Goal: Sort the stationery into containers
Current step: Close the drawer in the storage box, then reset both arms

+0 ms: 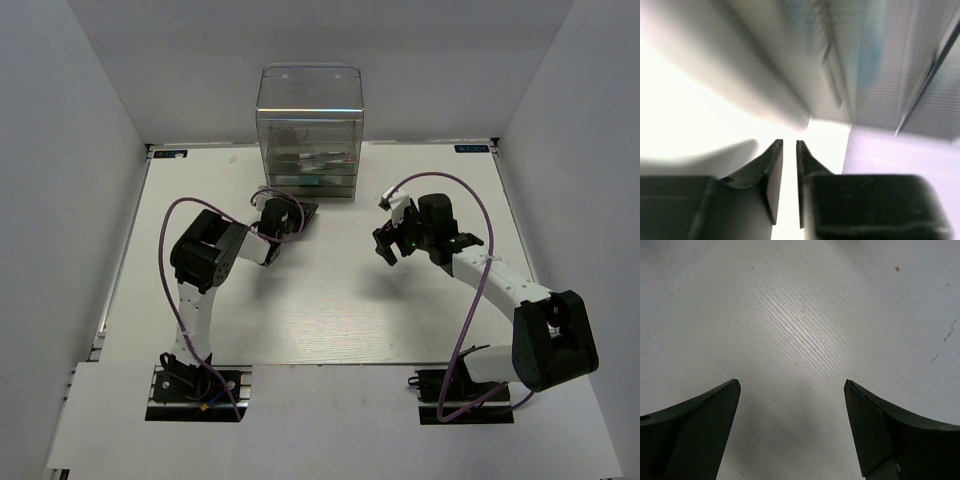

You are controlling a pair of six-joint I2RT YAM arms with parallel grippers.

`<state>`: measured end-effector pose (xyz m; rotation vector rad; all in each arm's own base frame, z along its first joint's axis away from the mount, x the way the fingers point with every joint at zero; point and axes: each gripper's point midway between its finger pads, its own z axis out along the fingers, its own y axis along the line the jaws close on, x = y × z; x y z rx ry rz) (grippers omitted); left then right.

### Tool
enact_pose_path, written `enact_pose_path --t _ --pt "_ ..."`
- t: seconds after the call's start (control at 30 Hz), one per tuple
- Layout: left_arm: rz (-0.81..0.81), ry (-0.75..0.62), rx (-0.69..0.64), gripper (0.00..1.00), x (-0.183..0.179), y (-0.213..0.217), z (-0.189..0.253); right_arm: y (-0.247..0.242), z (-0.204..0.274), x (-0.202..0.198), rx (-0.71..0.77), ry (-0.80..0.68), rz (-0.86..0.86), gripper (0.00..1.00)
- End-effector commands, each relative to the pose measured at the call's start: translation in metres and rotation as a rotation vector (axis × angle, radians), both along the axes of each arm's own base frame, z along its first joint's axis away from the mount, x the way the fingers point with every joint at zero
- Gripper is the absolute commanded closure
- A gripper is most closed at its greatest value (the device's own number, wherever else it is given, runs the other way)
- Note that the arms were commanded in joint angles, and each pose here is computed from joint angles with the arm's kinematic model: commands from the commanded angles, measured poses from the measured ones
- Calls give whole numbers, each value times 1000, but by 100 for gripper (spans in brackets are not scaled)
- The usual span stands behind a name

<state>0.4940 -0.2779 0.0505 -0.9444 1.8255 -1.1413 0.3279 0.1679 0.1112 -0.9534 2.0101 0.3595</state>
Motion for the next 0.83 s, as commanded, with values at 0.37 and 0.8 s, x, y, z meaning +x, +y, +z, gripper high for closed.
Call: enact_pose_path --t 0.37,0.8 --pt "-490 -160 332 33 -126 -5 92 5 24 7 96 -2 -70 10" --pt "-291 -327 709 0 -227 120 155 -1 35 12 133 -21 -159 10"
